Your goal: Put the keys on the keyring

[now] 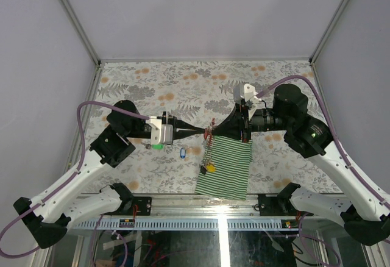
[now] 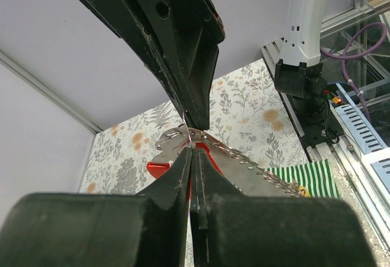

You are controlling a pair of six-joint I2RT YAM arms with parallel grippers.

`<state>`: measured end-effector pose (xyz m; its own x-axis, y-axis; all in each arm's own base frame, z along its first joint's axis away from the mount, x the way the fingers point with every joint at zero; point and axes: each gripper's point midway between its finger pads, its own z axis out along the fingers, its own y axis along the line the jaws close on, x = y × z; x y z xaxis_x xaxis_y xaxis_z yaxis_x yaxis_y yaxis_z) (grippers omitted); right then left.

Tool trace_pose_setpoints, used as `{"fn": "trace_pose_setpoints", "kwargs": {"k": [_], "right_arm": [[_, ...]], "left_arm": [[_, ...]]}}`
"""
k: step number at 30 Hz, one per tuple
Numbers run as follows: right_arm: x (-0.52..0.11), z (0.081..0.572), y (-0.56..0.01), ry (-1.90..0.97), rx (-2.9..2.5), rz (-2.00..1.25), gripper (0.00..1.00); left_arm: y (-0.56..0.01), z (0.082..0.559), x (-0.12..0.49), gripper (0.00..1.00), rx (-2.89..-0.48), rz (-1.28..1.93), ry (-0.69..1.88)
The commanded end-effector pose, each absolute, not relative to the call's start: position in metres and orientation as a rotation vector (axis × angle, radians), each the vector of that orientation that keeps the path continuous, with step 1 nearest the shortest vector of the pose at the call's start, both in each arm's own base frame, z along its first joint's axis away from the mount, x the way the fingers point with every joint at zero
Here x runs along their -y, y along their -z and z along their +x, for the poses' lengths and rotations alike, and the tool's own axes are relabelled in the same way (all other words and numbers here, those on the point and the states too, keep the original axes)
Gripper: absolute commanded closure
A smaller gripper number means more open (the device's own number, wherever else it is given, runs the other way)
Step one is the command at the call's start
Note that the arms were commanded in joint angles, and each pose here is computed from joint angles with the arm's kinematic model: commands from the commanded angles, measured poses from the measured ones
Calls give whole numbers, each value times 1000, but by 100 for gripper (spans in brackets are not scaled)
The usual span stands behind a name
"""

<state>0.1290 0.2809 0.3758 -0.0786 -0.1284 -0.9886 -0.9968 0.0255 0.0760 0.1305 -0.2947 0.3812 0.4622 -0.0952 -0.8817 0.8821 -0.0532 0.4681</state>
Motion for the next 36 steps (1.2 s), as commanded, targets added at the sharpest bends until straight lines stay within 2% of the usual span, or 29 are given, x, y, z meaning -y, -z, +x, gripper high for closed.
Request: {"fn": "trace_pose_setpoints", "kwargs": {"k": [1, 36], "right_arm": [[-285, 128, -395, -1185, -1275, -1246, 100], [-282, 126, -407, -1176, -1235, -1222, 100]], "left_arm": [[-407, 121, 294, 100, -639, 1389, 926], [-398, 120, 294, 100, -654, 1443, 929]]}}
